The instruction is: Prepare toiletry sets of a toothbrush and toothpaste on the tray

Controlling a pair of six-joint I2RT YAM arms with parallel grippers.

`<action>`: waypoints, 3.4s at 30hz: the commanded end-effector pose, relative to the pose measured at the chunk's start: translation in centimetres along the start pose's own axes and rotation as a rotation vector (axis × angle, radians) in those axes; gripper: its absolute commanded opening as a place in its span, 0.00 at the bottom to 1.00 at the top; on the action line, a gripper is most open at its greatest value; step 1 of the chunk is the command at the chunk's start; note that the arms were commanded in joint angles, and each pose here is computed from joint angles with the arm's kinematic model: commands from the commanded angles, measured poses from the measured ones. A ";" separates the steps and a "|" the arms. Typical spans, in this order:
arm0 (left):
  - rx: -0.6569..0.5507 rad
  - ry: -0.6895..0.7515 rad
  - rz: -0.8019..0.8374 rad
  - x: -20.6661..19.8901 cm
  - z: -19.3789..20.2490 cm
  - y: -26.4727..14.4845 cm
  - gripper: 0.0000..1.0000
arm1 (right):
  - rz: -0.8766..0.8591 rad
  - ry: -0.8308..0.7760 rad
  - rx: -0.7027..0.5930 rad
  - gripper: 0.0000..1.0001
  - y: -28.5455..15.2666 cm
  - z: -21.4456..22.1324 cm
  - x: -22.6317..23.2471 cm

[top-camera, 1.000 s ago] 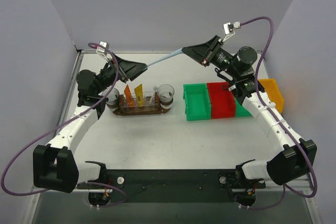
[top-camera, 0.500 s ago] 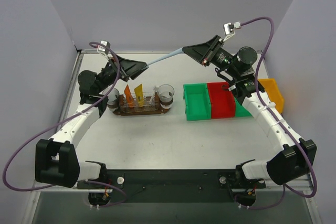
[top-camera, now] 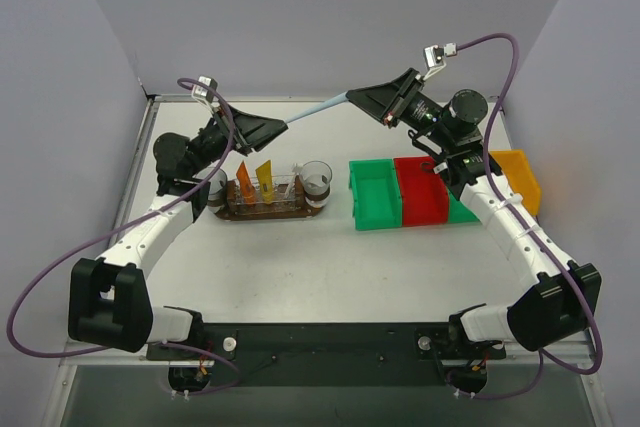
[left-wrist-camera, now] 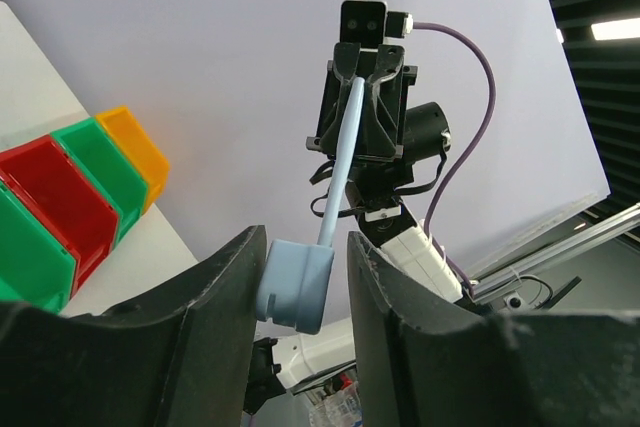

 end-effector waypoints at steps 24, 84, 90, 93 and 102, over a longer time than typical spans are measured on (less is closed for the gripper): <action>0.037 0.091 0.048 -1.8 0.2 0.1 0.00 | 0.019 -0.057 0.018 0.36 -0.4 1.1 -1.2; 0.287 0.418 -0.889 13.5 -3.9 -14.2 0.00 | 0.190 -0.100 -0.088 0.62 -3.5 -5.7 -7.9; 0.267 0.395 -0.882 14.0 -4.0 -14.1 0.00 | 0.193 -0.086 -0.082 0.62 -3.0 -5.7 -8.6; 0.255 0.395 -0.868 14.0 -4.1 -13.8 0.00 | 0.193 -0.079 -0.085 0.62 -2.9 -5.8 -8.8; 0.257 0.379 -0.864 14.5 -4.1 -13.8 0.00 | 0.194 -0.066 -0.086 0.61 -2.4 -6.0 -9.5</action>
Point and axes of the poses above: each gripper's point midway between its finger pads, its own y axis out along the fingers, its own x axis along the line the jaws close on, z = x × y, the point moved 1 cm from there along -y, back along the fingers, and after that the axes turned 11 degrees about -y, right-handed, at the moved point
